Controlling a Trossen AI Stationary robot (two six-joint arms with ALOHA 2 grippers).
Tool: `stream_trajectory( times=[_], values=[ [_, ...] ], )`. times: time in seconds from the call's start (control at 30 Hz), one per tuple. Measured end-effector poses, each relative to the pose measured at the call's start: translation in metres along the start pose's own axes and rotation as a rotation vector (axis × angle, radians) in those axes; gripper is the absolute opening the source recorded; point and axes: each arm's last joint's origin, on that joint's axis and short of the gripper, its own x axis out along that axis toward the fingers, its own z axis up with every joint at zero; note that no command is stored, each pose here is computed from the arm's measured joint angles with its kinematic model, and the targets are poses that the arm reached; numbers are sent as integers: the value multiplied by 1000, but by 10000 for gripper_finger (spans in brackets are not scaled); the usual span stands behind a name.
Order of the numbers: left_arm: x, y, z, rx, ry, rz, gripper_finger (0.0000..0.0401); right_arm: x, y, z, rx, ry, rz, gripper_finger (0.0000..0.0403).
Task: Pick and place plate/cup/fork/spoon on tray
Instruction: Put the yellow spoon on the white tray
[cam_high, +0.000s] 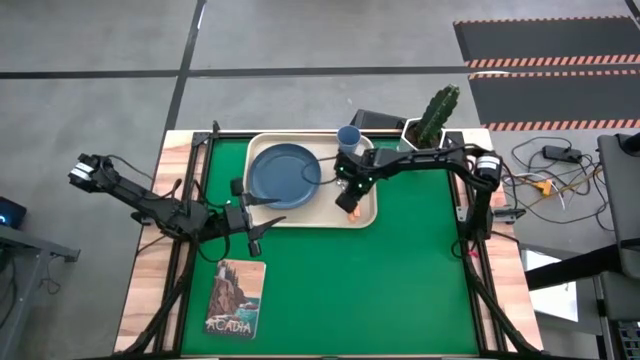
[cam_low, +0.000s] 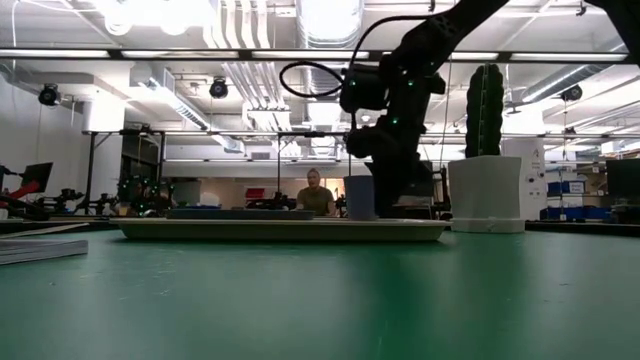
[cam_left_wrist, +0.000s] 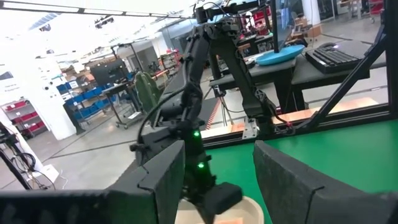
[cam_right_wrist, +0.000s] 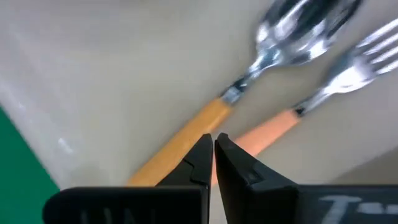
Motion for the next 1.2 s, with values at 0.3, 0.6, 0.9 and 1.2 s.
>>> stream_trajectory(
  times=[0.3,0.6,0.9,1.2],
  values=[
    [0,0,0,2,0,0,171,13,17,-12,-17,-22,26,8],
    [0,0,0,3,0,0,171,21,19,-12,10,-104,38,8],
    [0,0,0,3,0,0,171,16,19,-8,-6,-129,-16,8],
    [0,0,0,3,0,0,171,20,18,-15,-6,-91,-57,8]
  ],
)
